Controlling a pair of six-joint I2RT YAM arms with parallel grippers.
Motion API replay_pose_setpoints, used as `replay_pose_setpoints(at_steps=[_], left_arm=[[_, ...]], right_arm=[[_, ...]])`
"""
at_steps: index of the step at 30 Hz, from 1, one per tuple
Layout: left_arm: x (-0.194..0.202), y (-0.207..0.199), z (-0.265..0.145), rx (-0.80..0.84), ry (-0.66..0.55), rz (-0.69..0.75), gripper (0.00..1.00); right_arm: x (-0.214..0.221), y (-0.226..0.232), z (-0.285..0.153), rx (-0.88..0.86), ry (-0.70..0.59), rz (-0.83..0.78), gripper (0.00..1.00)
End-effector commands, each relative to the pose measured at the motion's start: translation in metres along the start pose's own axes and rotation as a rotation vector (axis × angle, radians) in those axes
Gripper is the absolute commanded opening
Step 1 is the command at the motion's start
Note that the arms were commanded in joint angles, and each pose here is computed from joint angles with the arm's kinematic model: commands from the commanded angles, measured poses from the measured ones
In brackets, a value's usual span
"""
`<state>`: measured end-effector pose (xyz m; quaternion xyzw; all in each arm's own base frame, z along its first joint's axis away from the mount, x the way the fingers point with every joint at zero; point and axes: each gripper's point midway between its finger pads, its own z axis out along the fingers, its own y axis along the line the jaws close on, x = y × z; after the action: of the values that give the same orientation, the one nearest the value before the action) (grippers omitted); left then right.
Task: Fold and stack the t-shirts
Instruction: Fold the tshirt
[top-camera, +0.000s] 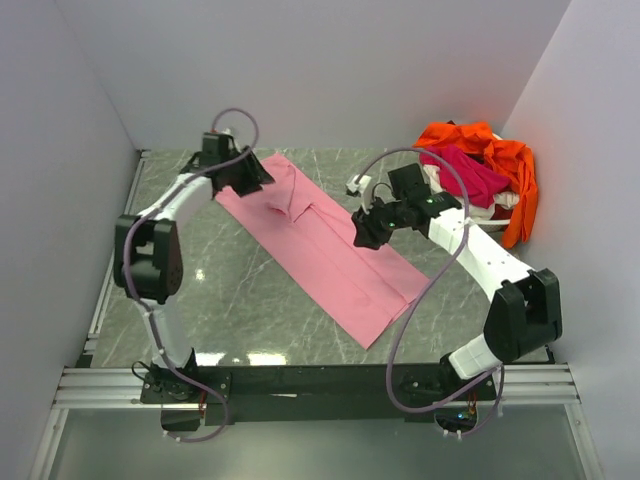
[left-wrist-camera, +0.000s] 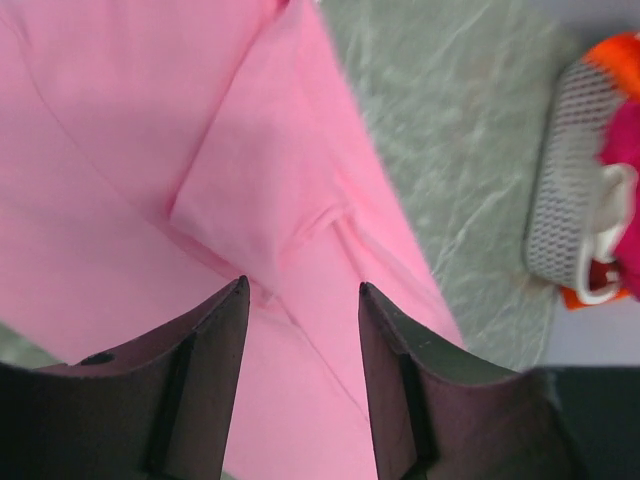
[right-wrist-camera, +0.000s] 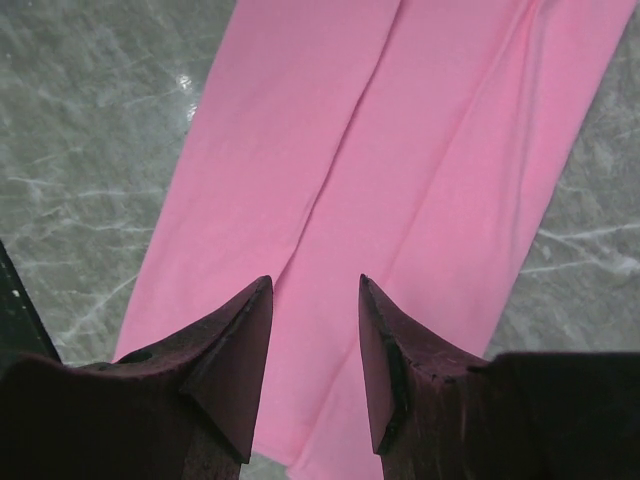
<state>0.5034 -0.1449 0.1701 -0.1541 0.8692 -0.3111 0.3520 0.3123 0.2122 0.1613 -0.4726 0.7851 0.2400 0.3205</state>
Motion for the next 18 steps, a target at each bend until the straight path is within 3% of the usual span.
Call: replay_pose_setpoints(at_steps=[1, 9, 18], left_arm=[[0.032, 0.021, 0.029, -0.149, 0.057, -0.108, 0.54], [0.059, 0.044, 0.057, -0.326, 0.056, -0.177, 0.54], [0.060, 0.052, 0.083, -0.342, 0.058, -0.211, 0.52]], right_arm=[[-0.018, 0.001, -0.021, 0.003, -0.114, 0.026, 0.47], [0.001, -0.011, -0.030, -0.009, -0.127, 0.118, 0.47], [0.005, -0.014, -0.032, -0.007, -0.127, 0.136, 0.47]])
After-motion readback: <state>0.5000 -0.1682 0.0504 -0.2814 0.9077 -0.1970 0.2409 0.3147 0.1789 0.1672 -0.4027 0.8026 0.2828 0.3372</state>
